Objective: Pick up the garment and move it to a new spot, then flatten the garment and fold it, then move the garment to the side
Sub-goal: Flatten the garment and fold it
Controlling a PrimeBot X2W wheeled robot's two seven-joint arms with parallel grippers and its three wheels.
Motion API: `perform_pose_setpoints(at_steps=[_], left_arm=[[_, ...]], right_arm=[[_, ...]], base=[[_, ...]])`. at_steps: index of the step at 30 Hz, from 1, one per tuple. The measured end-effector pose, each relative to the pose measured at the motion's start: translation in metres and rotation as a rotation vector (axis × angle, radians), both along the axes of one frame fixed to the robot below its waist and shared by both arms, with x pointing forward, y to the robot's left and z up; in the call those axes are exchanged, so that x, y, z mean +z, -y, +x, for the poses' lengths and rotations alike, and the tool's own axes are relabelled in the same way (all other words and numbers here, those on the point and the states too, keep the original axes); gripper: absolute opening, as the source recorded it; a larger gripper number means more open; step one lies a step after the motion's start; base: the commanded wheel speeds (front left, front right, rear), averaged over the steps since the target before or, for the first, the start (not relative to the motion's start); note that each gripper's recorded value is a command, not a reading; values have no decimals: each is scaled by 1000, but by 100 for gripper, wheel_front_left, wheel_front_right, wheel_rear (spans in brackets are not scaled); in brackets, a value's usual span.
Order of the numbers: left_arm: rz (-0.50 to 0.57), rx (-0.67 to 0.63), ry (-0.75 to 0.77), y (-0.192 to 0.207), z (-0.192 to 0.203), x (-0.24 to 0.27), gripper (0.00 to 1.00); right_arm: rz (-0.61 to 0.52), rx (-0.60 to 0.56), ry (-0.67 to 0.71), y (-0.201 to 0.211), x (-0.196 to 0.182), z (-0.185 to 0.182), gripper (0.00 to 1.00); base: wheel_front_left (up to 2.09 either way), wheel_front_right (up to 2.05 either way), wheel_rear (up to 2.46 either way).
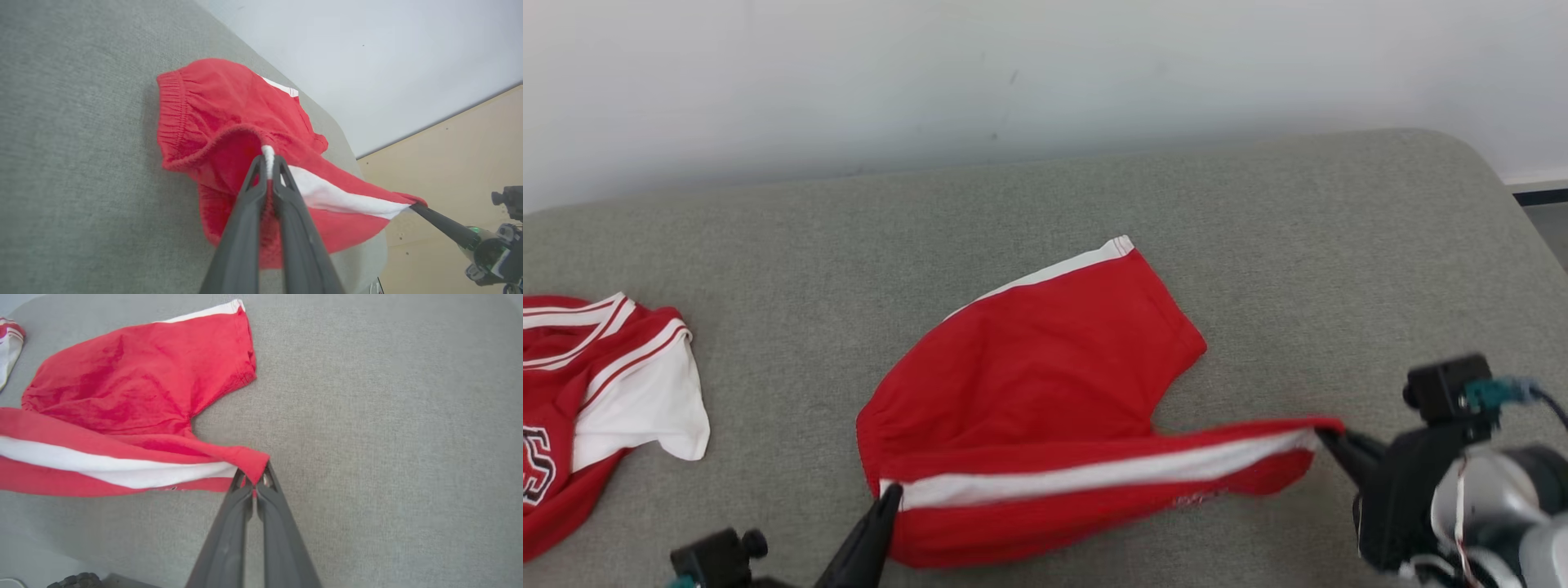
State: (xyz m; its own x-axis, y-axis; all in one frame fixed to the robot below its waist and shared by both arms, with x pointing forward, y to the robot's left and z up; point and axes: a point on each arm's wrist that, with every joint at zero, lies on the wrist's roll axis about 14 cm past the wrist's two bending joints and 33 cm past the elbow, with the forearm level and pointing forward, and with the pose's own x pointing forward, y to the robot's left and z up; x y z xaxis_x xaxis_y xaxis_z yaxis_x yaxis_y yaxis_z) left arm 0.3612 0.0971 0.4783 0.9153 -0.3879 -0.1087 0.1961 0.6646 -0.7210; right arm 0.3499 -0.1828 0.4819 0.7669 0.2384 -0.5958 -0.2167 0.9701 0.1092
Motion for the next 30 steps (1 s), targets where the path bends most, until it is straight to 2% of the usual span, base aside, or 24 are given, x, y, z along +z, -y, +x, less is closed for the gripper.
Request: perform_pose_setpoints(at_steps=[11,18,30], left_arm=[[21,91,49,-8,57,12,0],[58,166,51,-19,83,7,0],[95,175,61,-15,121,1,0]], right_arm=[[-50,69,99,-19,21,101,0],[-109,118,119,-37,13,148,0],[-156,112,229,-48,6,221,0]], base=[[0,0,0],[0,0,0],[0,0,0]])
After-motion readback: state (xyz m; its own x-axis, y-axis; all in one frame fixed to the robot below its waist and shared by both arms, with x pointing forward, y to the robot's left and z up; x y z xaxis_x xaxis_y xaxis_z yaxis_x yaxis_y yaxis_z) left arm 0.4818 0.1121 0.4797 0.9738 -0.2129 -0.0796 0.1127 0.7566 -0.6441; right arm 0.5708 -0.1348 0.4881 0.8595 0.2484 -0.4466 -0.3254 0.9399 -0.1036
